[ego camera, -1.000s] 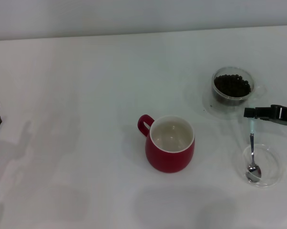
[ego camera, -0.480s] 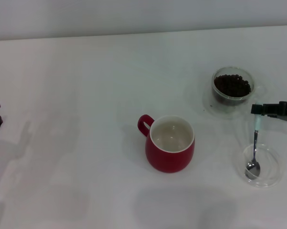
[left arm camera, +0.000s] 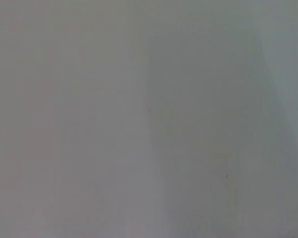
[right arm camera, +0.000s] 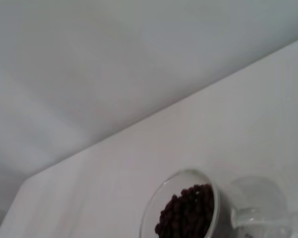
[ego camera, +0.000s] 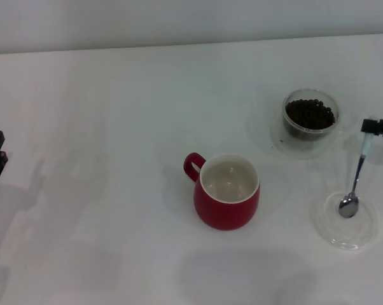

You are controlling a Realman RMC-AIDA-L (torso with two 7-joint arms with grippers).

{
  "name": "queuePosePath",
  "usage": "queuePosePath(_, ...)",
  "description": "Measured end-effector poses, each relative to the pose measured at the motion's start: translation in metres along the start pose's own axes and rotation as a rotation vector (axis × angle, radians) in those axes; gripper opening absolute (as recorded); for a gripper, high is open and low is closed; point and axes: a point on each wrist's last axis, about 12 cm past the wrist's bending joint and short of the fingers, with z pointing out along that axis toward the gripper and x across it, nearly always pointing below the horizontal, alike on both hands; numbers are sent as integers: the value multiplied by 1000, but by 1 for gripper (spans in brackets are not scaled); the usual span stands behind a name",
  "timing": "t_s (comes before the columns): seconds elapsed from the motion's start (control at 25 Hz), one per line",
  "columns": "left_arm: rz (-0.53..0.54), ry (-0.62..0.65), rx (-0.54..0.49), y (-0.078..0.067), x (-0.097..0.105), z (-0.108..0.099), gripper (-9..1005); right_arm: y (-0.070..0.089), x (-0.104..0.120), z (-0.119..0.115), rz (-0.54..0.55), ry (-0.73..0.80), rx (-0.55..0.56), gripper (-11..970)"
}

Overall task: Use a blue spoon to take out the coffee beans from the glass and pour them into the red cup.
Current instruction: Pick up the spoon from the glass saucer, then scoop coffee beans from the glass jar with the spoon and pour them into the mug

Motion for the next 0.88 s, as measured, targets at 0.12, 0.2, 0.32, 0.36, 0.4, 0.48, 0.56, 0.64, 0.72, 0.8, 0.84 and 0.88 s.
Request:
queuePosePath(0.12, -1, -2, 0, 0, 0, 0, 652, 1, -3, -8, -5, -29, -9, 147)
queuePosePath(0.2, -2, -6, 1, -1, -1, 2, 652, 1, -5, -14, -8, -54, -20, 147)
queuePosePath(0.32, -3, -9, 2, -1, -1, 3, 652, 4, -8, -22, -14, -106, -51, 147)
queuePosePath(0.36, -5, -11, 3, -2, -2, 3, 652, 5, -9, -24, -14, -127, -63, 147)
queuePosePath(0.4, -6, -14, 3, -2, -2, 4, 652, 6, -10, -25, -15, -144, -73, 147)
queuePosePath(0.48, -6, -18, 3, -2, -2, 4, 652, 8, -12, -26, -13, -190, -97, 147)
queuePosePath(0.56, -7, -22, 4, -2, -3, 5, 653, 10, -15, -28, -7, -243, -120, 147)
queuePosePath(0.64, -7, -25, 4, -2, -3, 5, 653, 12, -19, -30, -9, -298, -137, 147)
queuePosePath(0.72, -6, -26, 5, -2, -3, 5, 653, 13, -22, -30, -12, -353, -150, 147)
queuePosePath(0.8, 0, -27, 10, -3, -4, 6, 653, 14, -25, -29, -18, -400, -155, 147)
queuePosePath(0.84, 3, -27, 14, -3, -4, 7, 653, 14, -26, -28, -25, -413, -155, 147)
queuePosePath(0.88, 5, -27, 17, -4, -4, 7, 653, 15, -27, -26, -37, -424, -150, 147)
